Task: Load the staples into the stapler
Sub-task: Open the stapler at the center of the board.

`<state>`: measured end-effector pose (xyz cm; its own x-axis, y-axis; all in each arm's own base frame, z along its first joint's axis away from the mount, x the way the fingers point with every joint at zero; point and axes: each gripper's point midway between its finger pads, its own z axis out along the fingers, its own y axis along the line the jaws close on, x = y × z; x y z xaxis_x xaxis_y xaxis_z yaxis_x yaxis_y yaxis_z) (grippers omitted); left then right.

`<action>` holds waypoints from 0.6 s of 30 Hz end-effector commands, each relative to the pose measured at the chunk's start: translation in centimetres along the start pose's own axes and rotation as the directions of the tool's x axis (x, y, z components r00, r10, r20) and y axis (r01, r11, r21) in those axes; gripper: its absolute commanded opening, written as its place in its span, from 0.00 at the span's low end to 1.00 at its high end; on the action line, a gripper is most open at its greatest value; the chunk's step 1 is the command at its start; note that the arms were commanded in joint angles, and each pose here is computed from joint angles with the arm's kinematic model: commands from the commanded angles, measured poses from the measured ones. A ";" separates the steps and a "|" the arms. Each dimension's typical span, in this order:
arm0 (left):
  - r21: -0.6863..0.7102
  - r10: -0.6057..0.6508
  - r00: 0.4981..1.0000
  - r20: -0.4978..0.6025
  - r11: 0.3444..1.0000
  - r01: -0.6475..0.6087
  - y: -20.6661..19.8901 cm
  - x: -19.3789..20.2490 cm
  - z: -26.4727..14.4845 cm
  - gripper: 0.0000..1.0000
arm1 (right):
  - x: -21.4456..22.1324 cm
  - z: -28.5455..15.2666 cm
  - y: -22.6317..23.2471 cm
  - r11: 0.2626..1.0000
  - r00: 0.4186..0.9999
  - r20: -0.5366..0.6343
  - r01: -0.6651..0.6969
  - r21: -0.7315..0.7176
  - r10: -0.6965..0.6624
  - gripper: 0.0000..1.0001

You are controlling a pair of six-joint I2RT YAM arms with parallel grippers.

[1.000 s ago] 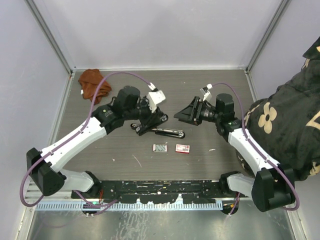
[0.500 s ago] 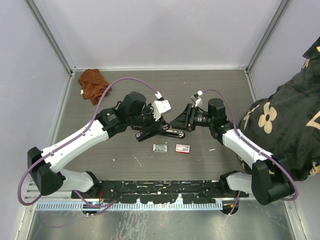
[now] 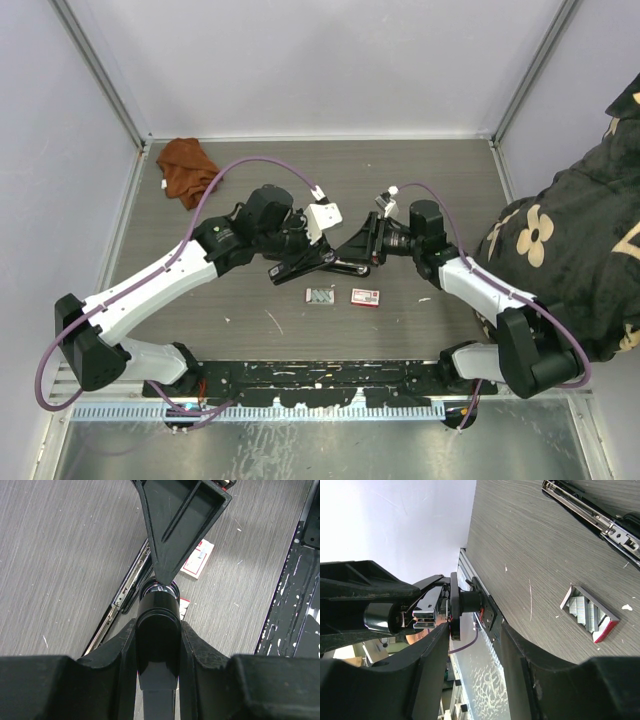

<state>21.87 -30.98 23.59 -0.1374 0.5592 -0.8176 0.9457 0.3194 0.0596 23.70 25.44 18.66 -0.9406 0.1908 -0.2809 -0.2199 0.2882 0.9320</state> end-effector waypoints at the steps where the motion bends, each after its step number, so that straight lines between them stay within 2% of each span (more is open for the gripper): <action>1: -0.011 0.050 0.991 0.128 0.999 -0.049 0.2 -4.3 -1.3 0.00 | -0.3 0.1 2.1 0.996 0.999 -0.002 0.050 -0.072 -0.050 0.50; 18: -0.015 0.051 0.995 0.089 0.999 -0.050 0.2 -3.7 -0.9 0.00 | -0.8 0.0 2.8 0.995 0.999 0.044 0.016 -0.101 -0.011 0.44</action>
<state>21.76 -30.97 23.27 -0.1440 0.5739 -0.8061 0.9463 0.3181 0.0574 23.66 25.80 19.42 -0.9461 0.2165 -0.2409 -0.1880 0.2385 0.9528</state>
